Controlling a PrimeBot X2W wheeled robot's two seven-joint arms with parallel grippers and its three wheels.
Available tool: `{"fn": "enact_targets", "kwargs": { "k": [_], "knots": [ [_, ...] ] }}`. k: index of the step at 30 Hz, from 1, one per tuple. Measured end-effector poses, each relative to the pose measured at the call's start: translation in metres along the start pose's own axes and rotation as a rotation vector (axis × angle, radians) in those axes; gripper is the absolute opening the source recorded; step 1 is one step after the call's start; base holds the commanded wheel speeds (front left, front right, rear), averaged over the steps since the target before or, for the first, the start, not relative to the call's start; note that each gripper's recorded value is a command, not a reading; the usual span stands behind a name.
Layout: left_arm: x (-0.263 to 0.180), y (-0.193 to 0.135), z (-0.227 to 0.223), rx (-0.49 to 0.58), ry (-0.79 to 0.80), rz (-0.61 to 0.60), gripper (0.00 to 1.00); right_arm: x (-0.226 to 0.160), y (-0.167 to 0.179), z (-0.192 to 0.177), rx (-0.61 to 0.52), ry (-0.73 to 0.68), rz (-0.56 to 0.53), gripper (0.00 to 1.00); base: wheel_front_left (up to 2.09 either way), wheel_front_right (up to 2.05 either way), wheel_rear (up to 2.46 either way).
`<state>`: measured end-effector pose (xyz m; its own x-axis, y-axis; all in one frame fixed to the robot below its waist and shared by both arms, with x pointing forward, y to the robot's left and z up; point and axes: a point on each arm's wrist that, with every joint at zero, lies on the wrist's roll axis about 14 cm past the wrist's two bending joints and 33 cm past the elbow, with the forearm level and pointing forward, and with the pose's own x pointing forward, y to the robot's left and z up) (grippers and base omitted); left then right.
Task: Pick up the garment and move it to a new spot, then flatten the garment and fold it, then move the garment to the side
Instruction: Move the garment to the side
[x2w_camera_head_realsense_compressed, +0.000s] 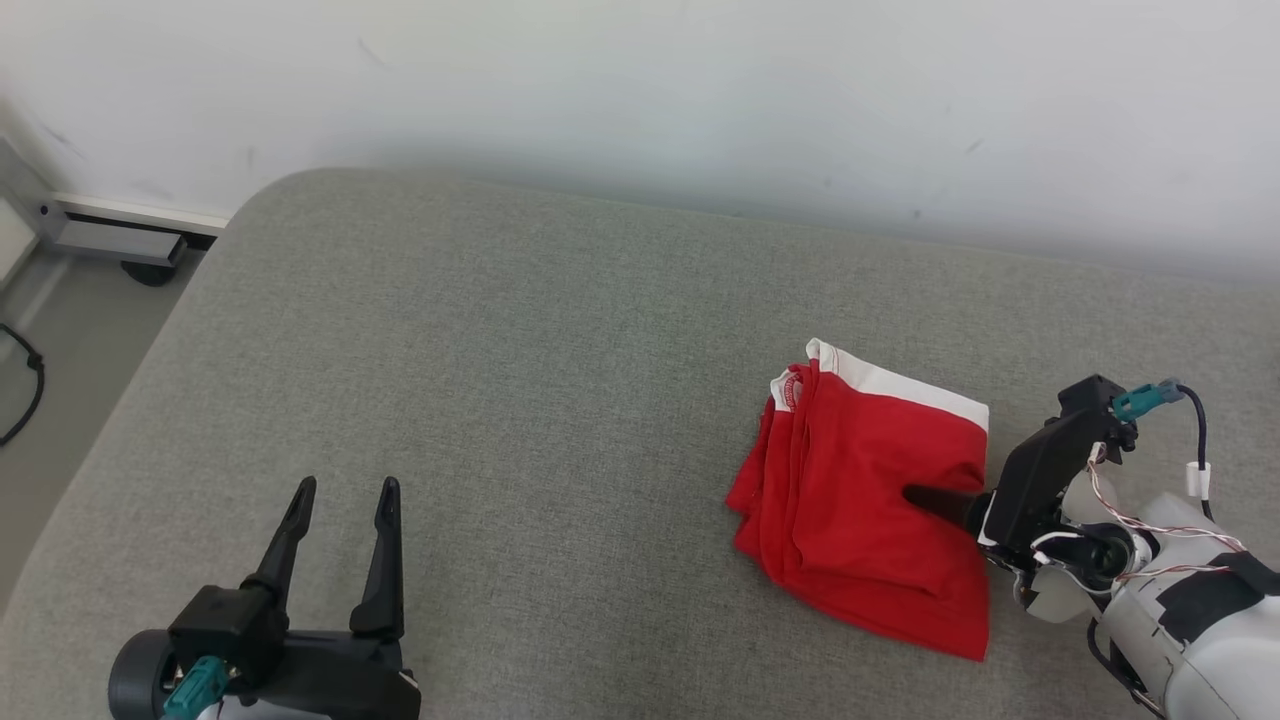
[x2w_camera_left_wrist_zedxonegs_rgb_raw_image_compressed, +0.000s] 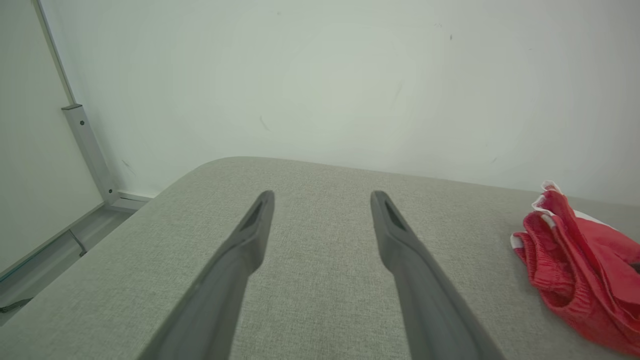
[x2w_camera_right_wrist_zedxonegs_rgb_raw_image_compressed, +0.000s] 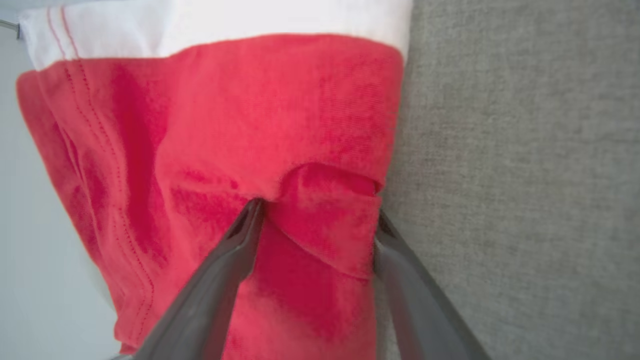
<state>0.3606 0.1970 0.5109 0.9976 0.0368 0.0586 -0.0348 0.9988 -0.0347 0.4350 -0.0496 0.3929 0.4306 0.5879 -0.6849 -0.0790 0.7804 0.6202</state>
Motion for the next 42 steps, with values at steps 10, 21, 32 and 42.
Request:
{"fn": "enact_targets", "kwargs": {
  "k": [10, 21, 32, 42],
  "knots": [
    [-0.003, 0.003, 0.002, -0.001, -0.007, 0.011, 1.0, -0.004, 0.005, 0.001, -0.041, -0.012, -0.001, 0.0, 0.0, 0.0, 0.0],
    [0.005, -0.016, 0.001, -0.013, -0.009, -0.051, 1.0, -0.041, -0.035, 0.018, -0.1, -0.038, -0.103, 0.0, 0.0, 0.0, 0.0],
    [0.02, -0.03, -0.008, -0.007, 0.014, -0.101, 1.0, -0.087, -0.089, 0.069, -0.24, -0.054, -0.312, 0.0, 0.0, 0.0, 0.0],
    [0.034, -0.032, -0.016, 0.013, 0.029, -0.119, 1.0, -0.117, -0.119, 0.112, -0.313, -0.051, -0.455, 0.0, 0.0, 0.0, 0.0]
  ]
}}
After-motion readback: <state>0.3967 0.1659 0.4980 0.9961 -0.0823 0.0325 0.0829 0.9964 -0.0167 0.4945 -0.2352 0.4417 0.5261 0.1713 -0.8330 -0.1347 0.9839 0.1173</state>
